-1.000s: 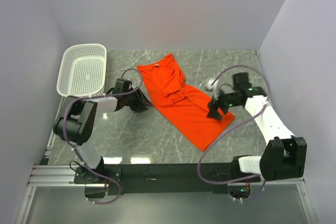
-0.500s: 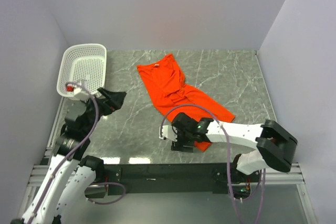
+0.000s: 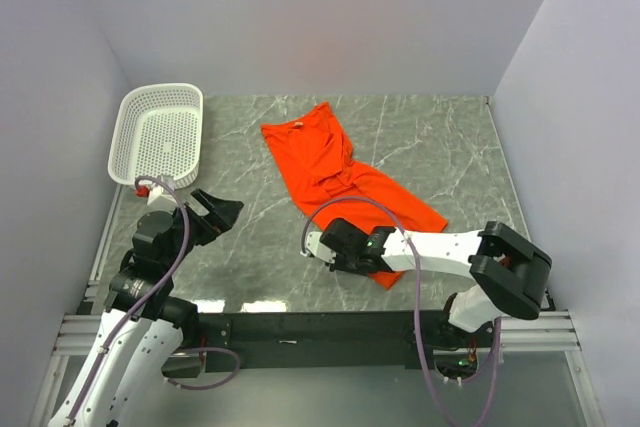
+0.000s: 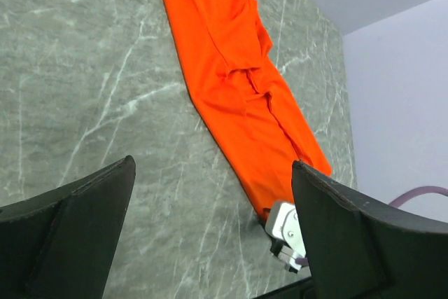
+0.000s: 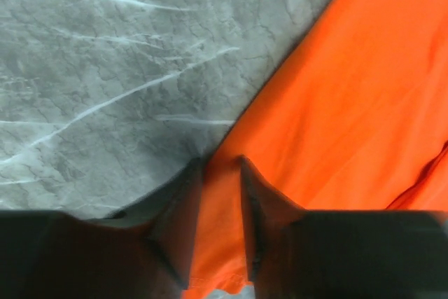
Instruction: Fold and stack the t-shirts
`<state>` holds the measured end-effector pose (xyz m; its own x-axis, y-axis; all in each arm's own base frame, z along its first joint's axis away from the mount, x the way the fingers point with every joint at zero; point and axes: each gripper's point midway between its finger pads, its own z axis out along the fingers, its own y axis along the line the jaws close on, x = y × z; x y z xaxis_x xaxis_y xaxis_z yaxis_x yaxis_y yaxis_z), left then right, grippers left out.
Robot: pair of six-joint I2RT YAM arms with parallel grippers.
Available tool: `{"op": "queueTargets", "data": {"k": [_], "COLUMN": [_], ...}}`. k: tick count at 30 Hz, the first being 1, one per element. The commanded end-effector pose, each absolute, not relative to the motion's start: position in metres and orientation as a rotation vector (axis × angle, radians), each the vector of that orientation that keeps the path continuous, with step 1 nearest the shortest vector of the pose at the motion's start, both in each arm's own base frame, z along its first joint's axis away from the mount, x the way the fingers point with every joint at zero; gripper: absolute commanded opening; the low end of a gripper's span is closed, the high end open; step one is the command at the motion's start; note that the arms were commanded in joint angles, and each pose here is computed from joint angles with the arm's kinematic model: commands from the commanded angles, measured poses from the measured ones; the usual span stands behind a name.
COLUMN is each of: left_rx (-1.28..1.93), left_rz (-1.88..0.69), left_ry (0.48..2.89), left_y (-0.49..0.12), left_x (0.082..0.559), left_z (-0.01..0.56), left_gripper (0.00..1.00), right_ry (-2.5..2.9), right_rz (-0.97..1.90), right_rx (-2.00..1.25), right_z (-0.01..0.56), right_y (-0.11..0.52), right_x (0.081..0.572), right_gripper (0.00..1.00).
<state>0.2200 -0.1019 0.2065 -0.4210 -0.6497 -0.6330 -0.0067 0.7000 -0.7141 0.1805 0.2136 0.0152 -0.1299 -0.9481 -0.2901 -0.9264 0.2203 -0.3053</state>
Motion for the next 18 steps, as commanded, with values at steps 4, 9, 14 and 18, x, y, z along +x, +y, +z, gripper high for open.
{"op": "queueTargets", "data": {"k": [4, 9, 14, 18], "left_rx": [-0.435, -0.352, -0.295, -0.222], "left_rz": [-0.896, -0.967, -0.999, -0.994], "left_ry": [1.833, 1.830, 1.820, 1.818], "left_y": [-0.115, -0.128, -0.135, -0.138], "left_x": [0.214, 0.209, 0.207, 0.203], "left_z": [0.236, 0.242, 0.249, 0.257], "left_gripper": [0.99, 0.98, 0.98, 0.99], "right_ry": [2.148, 2.084, 2.085, 2.060], "right_rz": [0.008, 0.282, 0.442, 0.539], "right_rx": [-1.839, -1.985, -2.091, -2.149], "right_z": [0.002, 0.010, 0.010, 0.022], "right_y": [0.219, 0.255, 0.286, 0.300], "right_x": [0.157, 0.118, 0.097, 0.090], "right_gripper": [0.11, 0.00, 0.05, 0.32]}}
